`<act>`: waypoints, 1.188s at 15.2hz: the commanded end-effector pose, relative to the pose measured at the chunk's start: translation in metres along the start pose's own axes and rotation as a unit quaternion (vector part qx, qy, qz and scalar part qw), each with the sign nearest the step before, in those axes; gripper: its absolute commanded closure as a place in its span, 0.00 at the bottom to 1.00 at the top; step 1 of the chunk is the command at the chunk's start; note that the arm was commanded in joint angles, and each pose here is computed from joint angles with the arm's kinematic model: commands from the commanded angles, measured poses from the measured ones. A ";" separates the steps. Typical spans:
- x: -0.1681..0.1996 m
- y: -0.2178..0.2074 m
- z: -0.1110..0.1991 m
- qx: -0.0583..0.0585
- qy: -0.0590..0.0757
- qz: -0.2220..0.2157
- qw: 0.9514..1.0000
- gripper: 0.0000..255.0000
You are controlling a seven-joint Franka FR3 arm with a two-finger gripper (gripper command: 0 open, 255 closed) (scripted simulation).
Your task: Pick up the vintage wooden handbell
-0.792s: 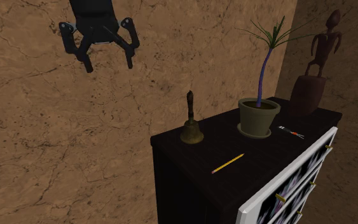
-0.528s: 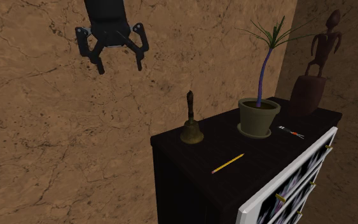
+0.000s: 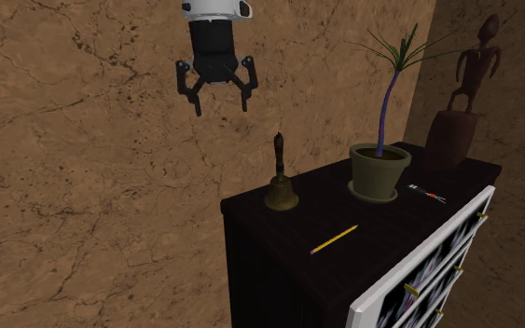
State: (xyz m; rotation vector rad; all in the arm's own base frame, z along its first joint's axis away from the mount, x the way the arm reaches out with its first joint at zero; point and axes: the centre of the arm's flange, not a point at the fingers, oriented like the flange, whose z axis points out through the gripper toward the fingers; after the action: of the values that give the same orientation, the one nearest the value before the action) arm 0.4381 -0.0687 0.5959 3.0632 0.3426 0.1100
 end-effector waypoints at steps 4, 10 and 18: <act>0.046 0.048 0.027 0.004 -0.018 -0.012 1.000 0.00; 0.101 0.103 0.061 0.010 -0.038 -0.025 0.999 0.00; 0.155 0.157 0.104 0.016 -0.060 -0.038 0.997 0.00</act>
State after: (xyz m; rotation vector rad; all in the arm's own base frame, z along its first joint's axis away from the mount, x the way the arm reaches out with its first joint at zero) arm 0.6281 -0.1898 0.5182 3.0647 0.4549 -0.0799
